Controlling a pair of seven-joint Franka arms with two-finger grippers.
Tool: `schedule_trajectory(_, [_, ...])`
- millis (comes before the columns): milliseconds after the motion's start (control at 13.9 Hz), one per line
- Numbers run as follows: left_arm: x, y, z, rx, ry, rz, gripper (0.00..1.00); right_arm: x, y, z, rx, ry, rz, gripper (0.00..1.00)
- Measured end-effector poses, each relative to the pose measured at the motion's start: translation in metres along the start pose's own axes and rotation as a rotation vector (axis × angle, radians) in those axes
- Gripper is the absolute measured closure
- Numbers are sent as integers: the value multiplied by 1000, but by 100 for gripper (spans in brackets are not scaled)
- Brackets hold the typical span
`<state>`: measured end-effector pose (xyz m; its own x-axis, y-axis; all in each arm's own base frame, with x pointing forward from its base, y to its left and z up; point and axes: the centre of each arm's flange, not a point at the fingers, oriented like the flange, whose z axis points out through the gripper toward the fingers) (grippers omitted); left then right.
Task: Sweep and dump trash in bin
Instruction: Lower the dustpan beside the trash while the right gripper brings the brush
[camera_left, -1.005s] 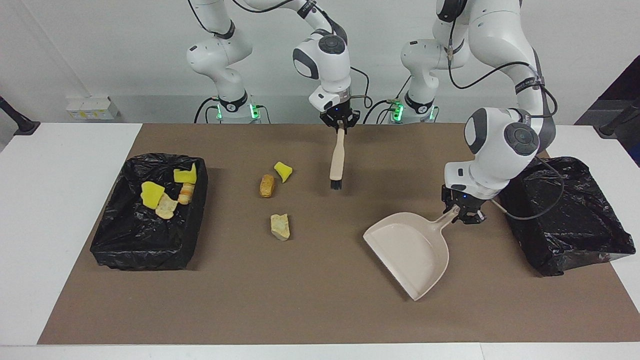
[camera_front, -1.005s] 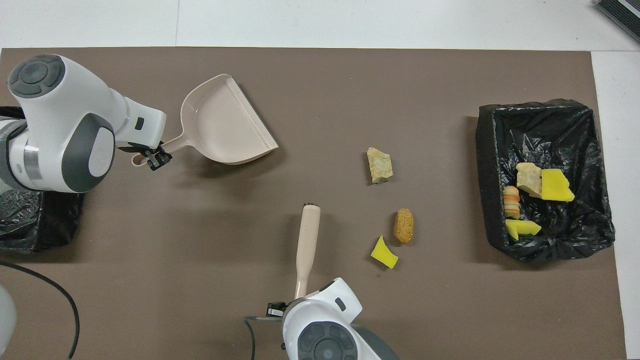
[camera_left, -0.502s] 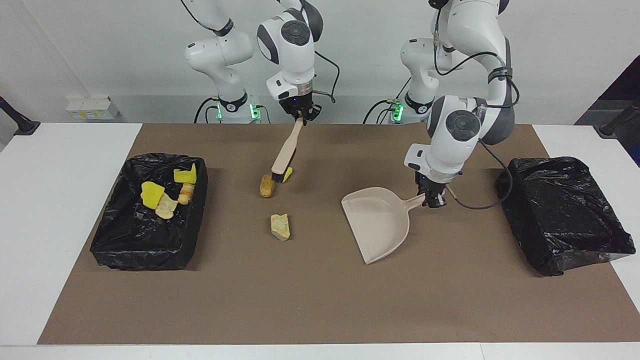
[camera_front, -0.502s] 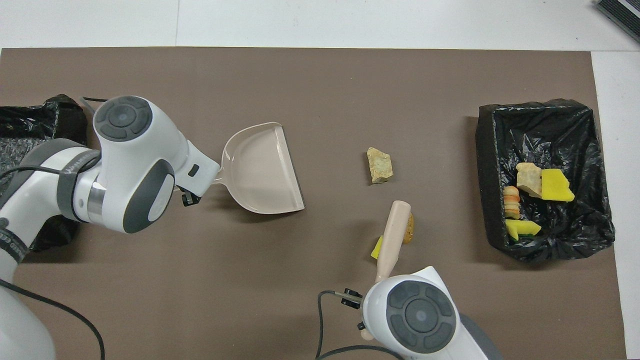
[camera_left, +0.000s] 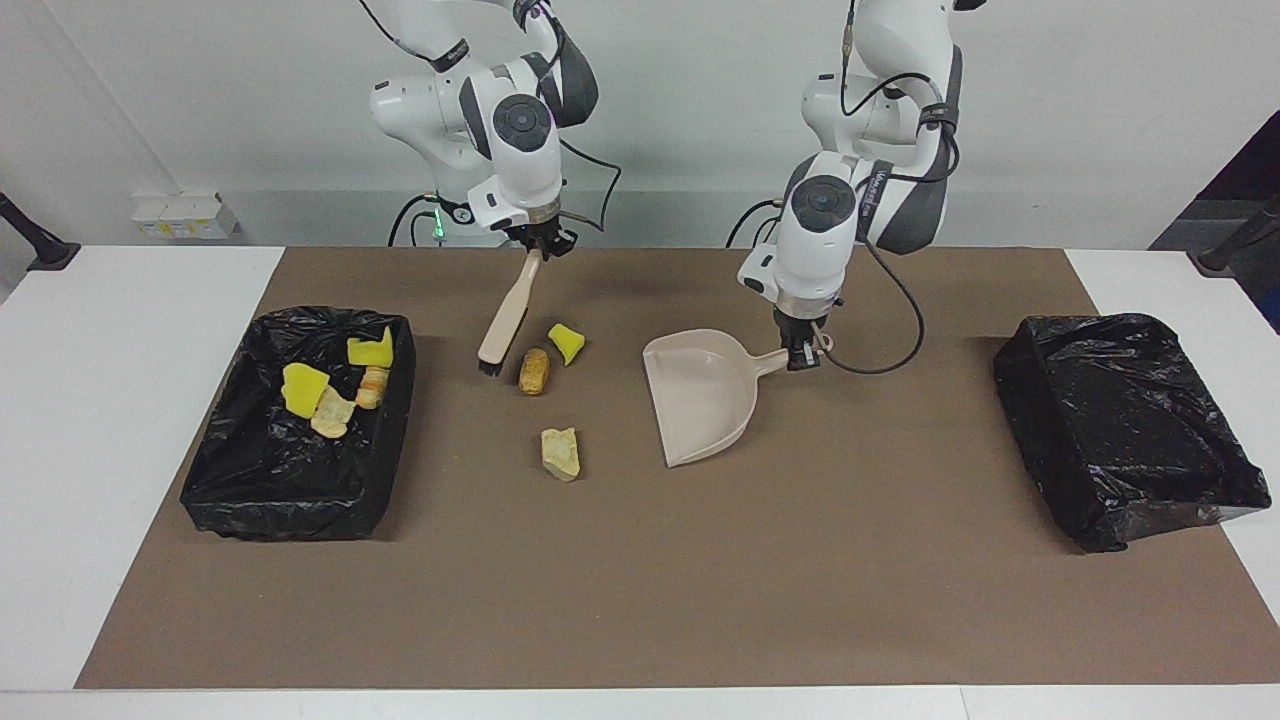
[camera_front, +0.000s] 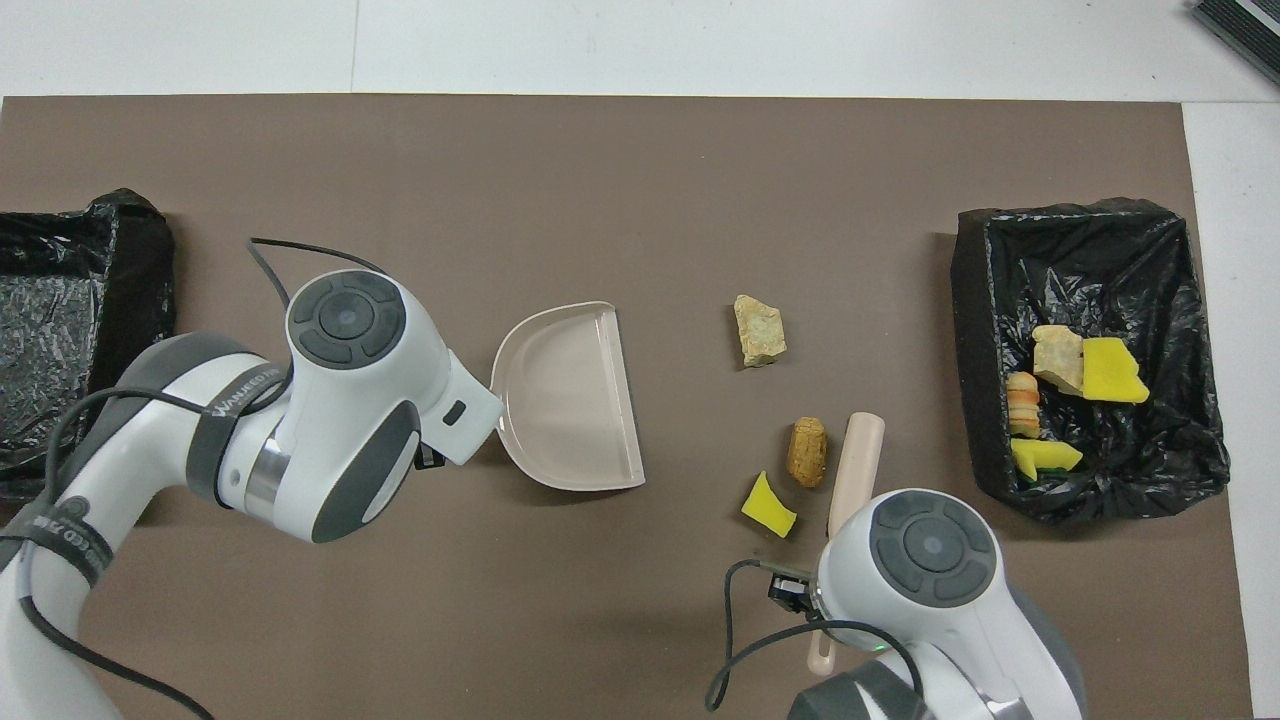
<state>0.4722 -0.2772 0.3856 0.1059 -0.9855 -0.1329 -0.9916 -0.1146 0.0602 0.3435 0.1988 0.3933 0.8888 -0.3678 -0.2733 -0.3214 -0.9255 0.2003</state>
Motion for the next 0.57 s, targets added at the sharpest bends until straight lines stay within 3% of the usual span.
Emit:
schedule_trajectory(215, [26, 41, 6, 0, -23, -35, 68, -19, 3, 18, -5, -5, 26, 73])
schedule_trajectory(574, [36, 56, 9, 4, -28, -50, 68, -52, -44, 44, 74, 13, 27, 73])
